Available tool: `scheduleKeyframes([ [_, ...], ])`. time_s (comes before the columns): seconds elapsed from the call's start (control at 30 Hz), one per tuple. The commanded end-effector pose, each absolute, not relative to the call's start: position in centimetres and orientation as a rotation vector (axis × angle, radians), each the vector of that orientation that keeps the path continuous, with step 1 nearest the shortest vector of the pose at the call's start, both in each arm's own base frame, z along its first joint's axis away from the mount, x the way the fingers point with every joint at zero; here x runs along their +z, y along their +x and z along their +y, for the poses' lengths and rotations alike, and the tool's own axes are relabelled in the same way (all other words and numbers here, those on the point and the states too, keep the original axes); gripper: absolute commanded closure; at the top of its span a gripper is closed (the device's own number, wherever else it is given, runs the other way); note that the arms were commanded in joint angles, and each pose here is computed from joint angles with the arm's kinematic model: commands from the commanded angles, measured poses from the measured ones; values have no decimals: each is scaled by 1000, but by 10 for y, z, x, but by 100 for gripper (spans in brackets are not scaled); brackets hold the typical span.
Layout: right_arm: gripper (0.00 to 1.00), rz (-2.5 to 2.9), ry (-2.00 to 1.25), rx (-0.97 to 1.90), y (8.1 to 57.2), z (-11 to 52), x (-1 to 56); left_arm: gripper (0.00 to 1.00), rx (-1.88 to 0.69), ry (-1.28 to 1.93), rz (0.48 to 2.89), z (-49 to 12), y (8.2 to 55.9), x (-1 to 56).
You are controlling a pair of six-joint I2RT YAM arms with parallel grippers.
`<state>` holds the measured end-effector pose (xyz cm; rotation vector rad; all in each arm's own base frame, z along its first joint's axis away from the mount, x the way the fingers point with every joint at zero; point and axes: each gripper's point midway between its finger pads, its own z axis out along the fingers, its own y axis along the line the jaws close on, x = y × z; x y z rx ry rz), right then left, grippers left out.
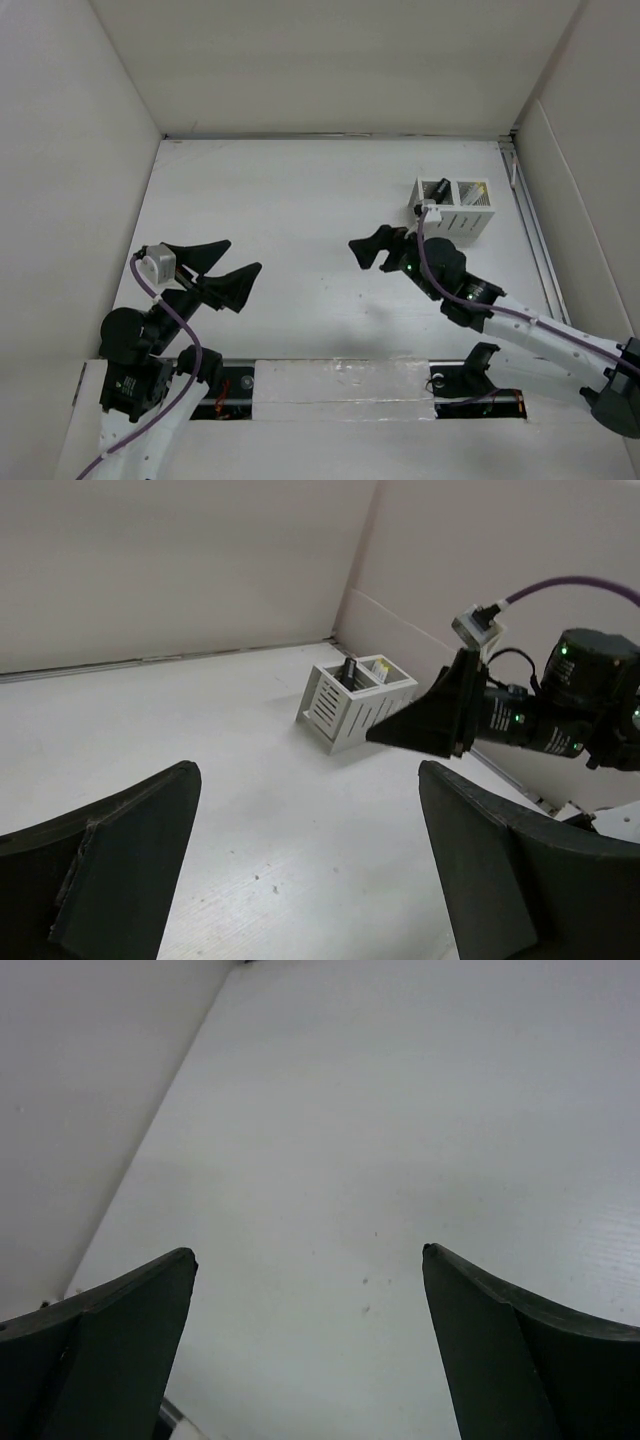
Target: Organize the desk
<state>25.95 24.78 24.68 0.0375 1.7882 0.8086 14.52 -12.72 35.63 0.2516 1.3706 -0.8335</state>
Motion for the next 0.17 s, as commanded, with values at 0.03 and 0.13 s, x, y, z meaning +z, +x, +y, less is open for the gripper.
scheduleKeyframes([
  [0.03, 0, 1788, -76, 916, 230, 258, 236, 14, -841, 258, 1325, -128, 145, 369],
  [0.13, 0, 1774, -66, 939, 225, 256, 235, 13, -848, 256, 1351, -130, 148, 365],
])
